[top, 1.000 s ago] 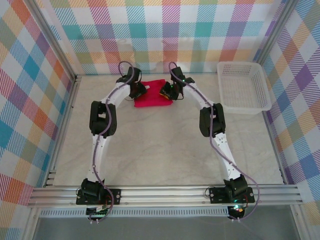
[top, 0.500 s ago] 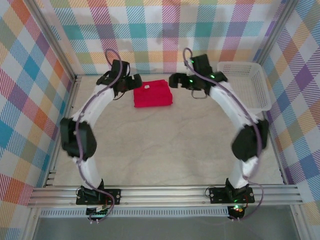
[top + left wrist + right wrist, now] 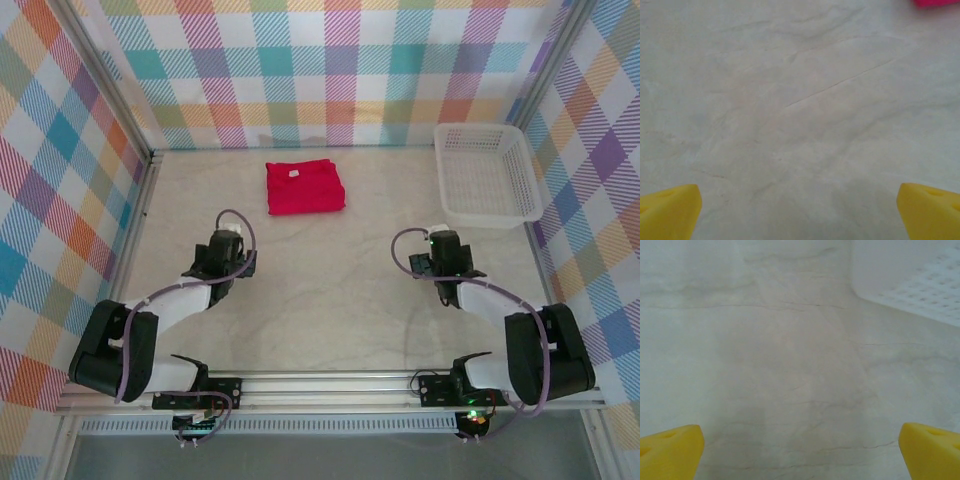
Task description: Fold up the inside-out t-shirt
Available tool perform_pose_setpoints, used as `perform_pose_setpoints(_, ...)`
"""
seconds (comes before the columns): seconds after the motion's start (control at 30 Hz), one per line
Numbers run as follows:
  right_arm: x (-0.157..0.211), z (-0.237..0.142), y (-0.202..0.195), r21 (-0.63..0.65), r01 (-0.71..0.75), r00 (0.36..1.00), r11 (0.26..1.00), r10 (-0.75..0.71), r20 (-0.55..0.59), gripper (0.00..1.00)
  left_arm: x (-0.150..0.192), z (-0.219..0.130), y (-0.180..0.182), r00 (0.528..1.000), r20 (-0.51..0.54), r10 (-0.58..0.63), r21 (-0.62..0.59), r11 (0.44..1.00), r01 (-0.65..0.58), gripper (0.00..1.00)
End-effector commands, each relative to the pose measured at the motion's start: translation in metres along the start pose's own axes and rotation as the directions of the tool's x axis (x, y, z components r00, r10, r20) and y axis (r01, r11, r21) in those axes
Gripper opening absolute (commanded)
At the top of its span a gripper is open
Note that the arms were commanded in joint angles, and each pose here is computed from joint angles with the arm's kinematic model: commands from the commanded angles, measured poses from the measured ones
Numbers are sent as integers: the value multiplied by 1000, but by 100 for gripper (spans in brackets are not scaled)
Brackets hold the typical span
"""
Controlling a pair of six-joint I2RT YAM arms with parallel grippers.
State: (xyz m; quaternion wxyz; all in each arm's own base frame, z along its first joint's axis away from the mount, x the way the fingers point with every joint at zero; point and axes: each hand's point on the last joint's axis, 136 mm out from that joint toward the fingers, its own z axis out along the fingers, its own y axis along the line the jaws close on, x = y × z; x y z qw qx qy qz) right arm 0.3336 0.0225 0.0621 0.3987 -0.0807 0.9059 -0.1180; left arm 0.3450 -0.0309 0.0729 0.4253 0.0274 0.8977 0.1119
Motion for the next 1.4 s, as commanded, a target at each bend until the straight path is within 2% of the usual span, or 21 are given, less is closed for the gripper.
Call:
perform_pose_setpoints(0.0, -54, 5, -17, 51, -72, 967, 996, 57, 248, 100, -39, -3, 15, 965, 223, -135, 2, 990, 138, 100)
perform_pose_setpoints(0.13, -70, 14, -5, -25, -36, 954, 999, 41, 296, 100, -46, 4, 19, 951, 273, -146, 11, 989, 149, 100)
perform_pose_setpoints(0.27, -69, 36, -6, -41, -26, 982, 999, 33, 184, 100, -43, 20, 25, 929, 297, -223, 62, 975, 215, 100)
perform_pose_setpoints(0.33, -68, 38, 0, -82, -11, 985, 997, 25, 169, 100, -34, 29, 23, 926, 300, -231, 71, 973, 219, 100)
perform_pose_setpoints(0.37, -67, 36, 3, -106, -1, 984, 994, 20, 180, 100, -36, 30, 22, 919, 321, -230, 73, 973, 218, 100)
perform_pose_setpoints(0.5, -67, 22, 4, -122, -5, 969, 993, 35, 245, 100, -35, 34, 20, 936, 272, -225, 85, 974, 209, 100)
perform_pose_setpoints(0.57, -72, 12, 10, -184, -49, 954, 982, 101, 281, 100, -35, 35, 20, 936, 272, -225, 86, 974, 209, 100)
perform_pose_setpoints(0.67, -82, 4, 26, -273, -7, 926, 962, 110, 361, 100, -35, 36, 20, 936, 271, -225, 89, 974, 209, 100)
perform_pose_setpoints(0.77, -81, 20, 9, -199, -91, 935, 976, 153, 321, 100, -36, 36, 20, 936, 269, -227, 94, 973, 209, 100)
perform_pose_setpoints(0.9, -73, 15, 1, -239, -159, 907, 958, 237, 349, 100, -35, 37, 19, 937, 262, -229, 101, 973, 210, 100)
perform_pose_setpoints(1.0, -67, 17, 1, -272, -150, 874, 951, 256, 413, 100, -36, 38, 19, 938, 256, -234, 112, 971, 212, 100)
perform_pose_setpoints(1.37, -65, 22, -1, -267, -170, 893, 949, 263, 365, 100, -35, 40, 19, 940, 241, -242, 133, 967, 215, 100)
